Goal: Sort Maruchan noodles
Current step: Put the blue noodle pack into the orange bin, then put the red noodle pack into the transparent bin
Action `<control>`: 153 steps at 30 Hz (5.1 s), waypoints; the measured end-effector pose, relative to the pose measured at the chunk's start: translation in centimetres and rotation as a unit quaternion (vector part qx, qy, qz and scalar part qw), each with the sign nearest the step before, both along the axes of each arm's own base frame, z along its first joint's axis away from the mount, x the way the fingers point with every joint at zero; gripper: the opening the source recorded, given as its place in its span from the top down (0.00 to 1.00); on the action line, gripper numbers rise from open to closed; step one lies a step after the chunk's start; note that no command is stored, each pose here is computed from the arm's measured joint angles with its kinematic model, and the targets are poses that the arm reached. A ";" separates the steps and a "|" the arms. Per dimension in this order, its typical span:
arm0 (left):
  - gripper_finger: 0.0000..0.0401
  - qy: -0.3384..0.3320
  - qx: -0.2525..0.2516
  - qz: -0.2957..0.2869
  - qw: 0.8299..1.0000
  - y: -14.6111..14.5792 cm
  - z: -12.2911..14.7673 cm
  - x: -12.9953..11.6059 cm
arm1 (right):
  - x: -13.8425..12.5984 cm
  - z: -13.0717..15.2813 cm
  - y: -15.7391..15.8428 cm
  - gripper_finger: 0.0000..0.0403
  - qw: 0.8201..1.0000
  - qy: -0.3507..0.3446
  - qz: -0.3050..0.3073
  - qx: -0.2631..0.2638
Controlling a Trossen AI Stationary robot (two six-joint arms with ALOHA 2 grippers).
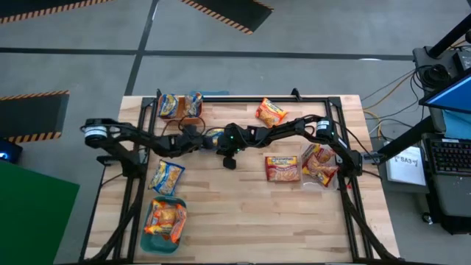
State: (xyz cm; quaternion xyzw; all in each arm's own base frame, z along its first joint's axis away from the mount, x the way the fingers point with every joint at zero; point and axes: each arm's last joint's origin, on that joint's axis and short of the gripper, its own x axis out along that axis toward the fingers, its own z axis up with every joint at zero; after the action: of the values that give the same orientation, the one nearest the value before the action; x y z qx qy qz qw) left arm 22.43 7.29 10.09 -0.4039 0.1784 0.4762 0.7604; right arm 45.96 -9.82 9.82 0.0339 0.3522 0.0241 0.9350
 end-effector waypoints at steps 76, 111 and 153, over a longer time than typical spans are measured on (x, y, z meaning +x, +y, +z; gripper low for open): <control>1.00 0.492 -0.020 -0.172 0.853 16.6 16.3 -1.4 | -14.5 11.4 -0.6 0.98 0.994 -0.069 -0.065 -0.057; 0.56 0.490 -0.018 -0.225 0.842 15.8 14.0 1.6 | -14.2 10.9 -0.6 0.98 0.992 -0.069 -0.110 0.000; 0.49 0.135 0.361 -0.348 0.855 -2.0 20.0 1.3 | -17.7 6.9 9.1 0.98 0.887 0.431 -0.143 0.082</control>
State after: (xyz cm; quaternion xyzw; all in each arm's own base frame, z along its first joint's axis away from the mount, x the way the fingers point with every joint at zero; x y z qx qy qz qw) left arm 23.75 5.29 30.12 0.0553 0.2236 0.2609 0.9375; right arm 28.26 -0.73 16.76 0.1679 0.7083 -0.0979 0.6786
